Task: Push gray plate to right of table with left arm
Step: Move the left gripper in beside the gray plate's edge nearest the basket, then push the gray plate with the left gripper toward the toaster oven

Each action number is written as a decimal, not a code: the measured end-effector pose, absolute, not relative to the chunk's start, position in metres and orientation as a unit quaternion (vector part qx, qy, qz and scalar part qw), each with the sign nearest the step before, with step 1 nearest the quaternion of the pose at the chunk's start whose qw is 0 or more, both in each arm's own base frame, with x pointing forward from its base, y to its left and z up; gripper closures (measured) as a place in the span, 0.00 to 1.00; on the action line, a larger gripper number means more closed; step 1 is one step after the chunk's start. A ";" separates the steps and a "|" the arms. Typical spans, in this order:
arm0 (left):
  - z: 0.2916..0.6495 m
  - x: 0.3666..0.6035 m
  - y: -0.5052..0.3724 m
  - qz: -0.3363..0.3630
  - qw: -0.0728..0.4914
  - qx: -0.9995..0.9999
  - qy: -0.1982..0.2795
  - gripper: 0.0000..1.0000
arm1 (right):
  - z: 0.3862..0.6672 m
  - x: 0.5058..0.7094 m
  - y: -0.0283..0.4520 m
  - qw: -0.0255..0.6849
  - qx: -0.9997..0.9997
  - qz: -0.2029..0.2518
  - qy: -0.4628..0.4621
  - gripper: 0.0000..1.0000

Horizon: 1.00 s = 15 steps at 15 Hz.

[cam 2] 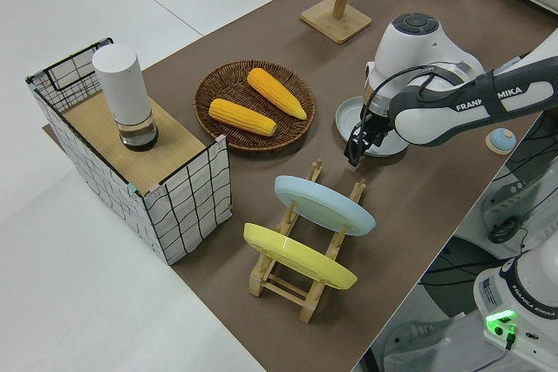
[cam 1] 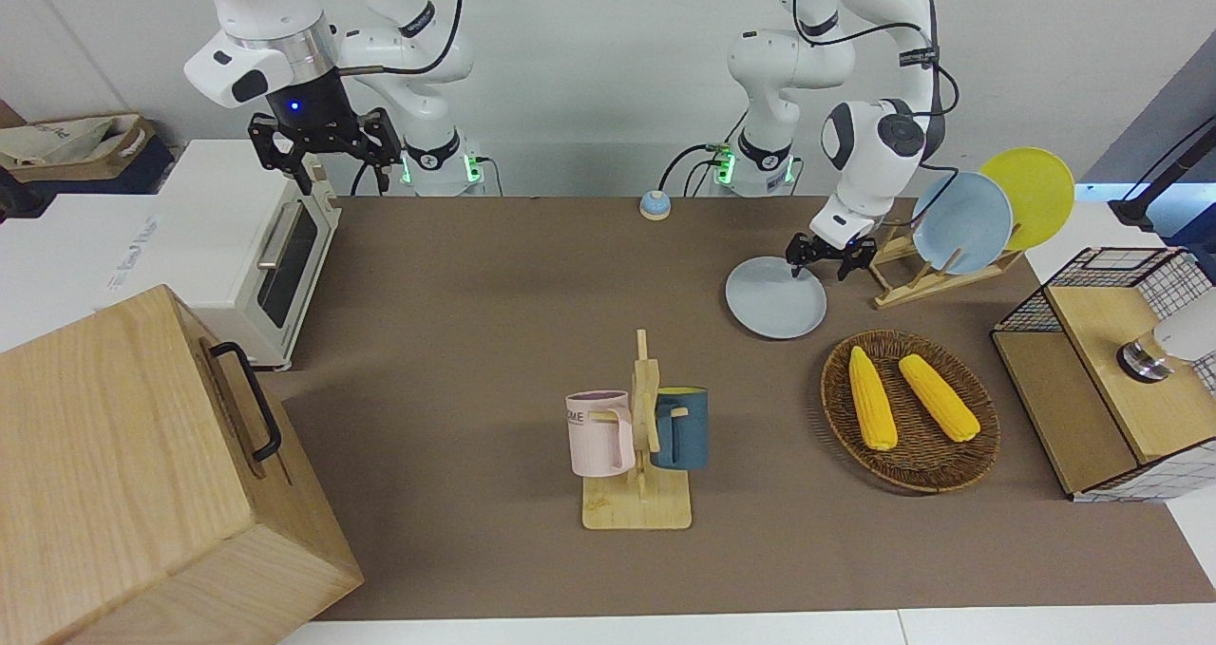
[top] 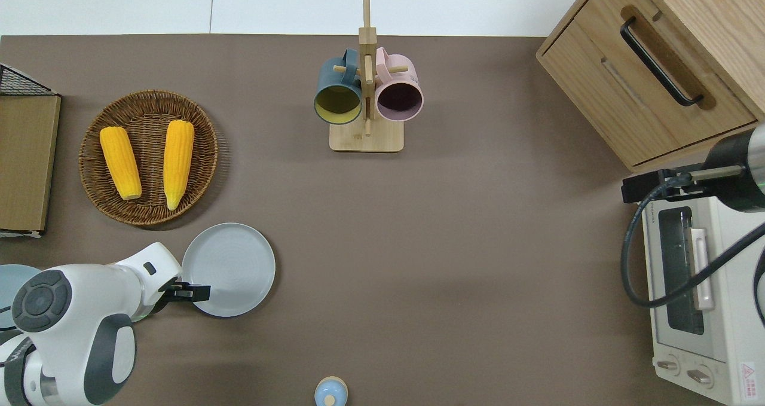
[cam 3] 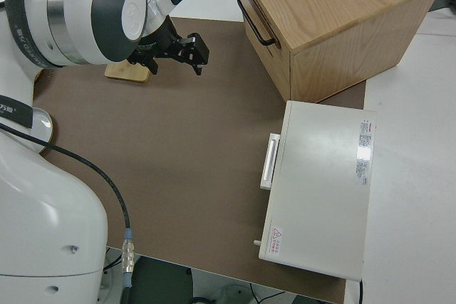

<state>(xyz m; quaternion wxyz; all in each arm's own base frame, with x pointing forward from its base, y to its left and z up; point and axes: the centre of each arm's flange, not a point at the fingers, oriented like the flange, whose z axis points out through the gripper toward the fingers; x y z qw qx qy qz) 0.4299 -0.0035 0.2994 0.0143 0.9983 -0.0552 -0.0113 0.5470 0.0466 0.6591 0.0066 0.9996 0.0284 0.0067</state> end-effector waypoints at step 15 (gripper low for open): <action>0.303 0.434 -0.004 -0.001 0.022 0.999 -0.044 0.96 | 0.659 0.547 0.047 0.007 1.000 0.007 0.028 0.01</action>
